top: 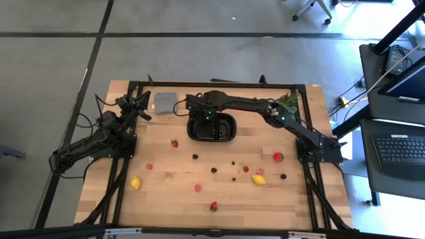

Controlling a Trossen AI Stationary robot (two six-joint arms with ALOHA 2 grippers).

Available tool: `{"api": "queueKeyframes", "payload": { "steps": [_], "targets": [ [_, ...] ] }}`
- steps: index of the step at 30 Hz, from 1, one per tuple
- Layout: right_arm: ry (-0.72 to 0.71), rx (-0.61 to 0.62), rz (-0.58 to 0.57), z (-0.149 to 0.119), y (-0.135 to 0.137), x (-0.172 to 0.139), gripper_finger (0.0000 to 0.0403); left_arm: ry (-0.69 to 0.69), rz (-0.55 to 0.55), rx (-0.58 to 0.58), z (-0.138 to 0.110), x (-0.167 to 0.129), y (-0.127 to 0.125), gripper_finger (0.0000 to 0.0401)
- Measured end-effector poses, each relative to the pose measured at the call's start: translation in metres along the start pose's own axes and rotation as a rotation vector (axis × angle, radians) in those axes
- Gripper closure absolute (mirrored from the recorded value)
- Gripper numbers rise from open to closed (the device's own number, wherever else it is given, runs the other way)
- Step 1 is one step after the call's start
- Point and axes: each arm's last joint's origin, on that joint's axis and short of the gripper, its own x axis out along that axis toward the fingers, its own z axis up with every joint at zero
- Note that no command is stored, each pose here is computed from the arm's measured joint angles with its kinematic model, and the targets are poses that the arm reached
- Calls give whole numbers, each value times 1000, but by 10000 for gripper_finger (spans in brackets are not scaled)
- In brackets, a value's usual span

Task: Pick and placing Produce into tupperware
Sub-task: Put the top black cherry into the black container, then put the right blueberry into the black container

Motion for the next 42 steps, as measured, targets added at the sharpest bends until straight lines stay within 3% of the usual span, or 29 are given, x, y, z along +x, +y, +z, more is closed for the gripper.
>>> {"api": "queueKeyframes", "payload": {
  "steps": [11,18,22,29,34,38,42],
  "targets": [
    [2,134,0,0,1,0,257,0,0,0,0,0,0,401],
    [1,142,-1,0,-2,0,237,2,-8,-31,0,0,0,401],
    [0,146,-2,0,-6,0,205,27,-1,-15,-2,0,0,401],
    [-6,141,29,1,-10,-8,109,82,14,8,-8,0,2,401],
    [-1,123,31,-8,-2,-48,77,87,14,10,-9,0,2,401],
    [-11,63,31,-20,24,-92,76,101,18,16,-10,-1,3,401],
    [3,-9,-55,-36,49,-122,75,109,21,19,-11,-1,3,401]
  ]
}}
